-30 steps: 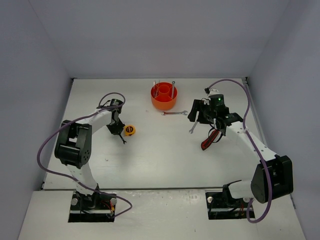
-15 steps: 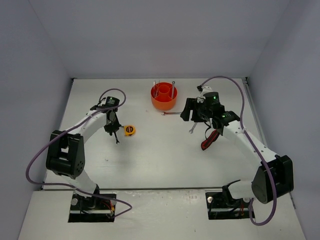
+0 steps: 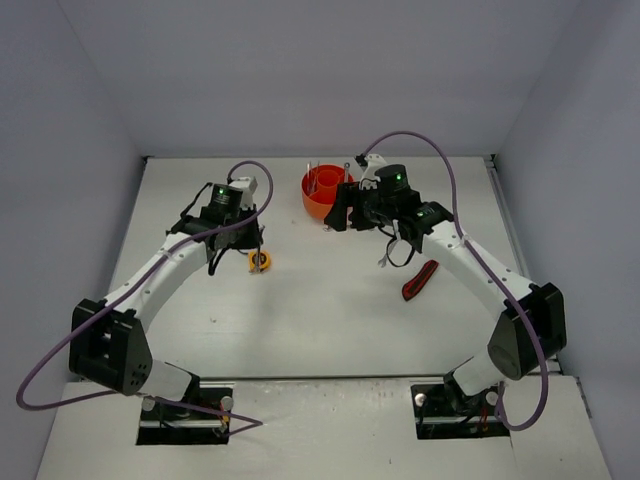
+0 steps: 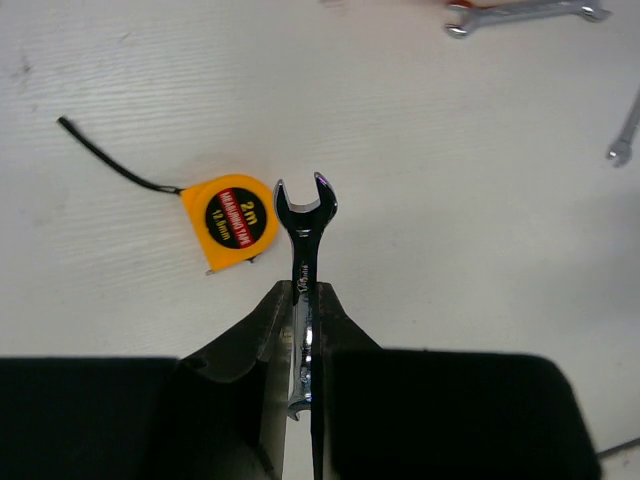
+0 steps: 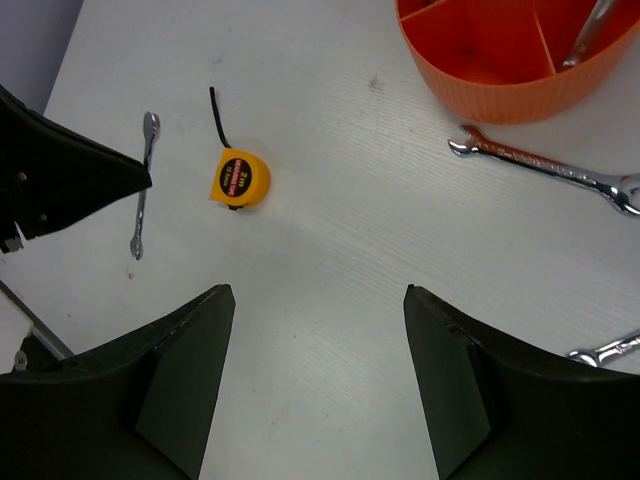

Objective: Sort the tools into containers

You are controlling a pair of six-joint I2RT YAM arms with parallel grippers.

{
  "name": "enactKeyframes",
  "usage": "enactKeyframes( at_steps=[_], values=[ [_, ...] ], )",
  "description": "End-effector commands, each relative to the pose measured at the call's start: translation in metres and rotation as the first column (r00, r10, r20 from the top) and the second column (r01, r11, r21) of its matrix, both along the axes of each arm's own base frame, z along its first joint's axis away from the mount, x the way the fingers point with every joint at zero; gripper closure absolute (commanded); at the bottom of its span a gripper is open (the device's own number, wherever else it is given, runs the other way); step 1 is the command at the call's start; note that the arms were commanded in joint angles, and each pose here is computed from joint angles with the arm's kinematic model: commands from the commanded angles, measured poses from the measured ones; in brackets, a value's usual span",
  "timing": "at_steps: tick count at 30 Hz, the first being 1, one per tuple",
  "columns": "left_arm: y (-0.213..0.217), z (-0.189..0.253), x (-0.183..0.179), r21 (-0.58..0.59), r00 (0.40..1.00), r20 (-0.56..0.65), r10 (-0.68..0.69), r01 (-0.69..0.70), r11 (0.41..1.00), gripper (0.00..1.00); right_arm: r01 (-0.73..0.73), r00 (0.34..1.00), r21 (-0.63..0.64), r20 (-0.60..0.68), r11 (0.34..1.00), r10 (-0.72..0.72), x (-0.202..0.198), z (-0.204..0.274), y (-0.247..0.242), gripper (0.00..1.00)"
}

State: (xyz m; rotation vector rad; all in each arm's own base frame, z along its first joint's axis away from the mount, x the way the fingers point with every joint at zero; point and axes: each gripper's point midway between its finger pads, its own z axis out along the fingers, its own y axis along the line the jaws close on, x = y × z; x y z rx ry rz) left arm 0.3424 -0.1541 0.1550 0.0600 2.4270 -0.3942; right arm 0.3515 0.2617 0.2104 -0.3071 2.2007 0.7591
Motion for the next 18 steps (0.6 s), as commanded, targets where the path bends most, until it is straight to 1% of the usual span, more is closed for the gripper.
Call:
enactKeyframes(
  at_steps=[1,5,10,18],
  values=[
    [-0.040,0.070,0.007,-0.087,0.955,0.237,-0.180,0.205,0.975,1.00,-0.076,0.993,0.112,0.093,0.991,0.066,0.011,0.050,0.026,0.34],
    [-0.063,0.086,-0.003,-0.111,0.925,0.275,-0.263,0.302,0.947,1.00,-0.104,0.992,0.129,0.089,0.986,0.093,0.011,0.054,0.043,0.34],
    [-0.083,0.099,-0.013,-0.105,0.892,0.309,-0.329,0.376,0.921,1.00,-0.134,0.989,0.141,0.082,0.981,0.123,0.008,0.053,0.059,0.35],
    [-0.096,0.116,-0.016,-0.110,0.866,0.358,-0.350,0.411,0.905,1.00,-0.160,0.987,0.155,0.057,0.975,0.153,0.003,0.049,0.073,0.36]
  ],
)
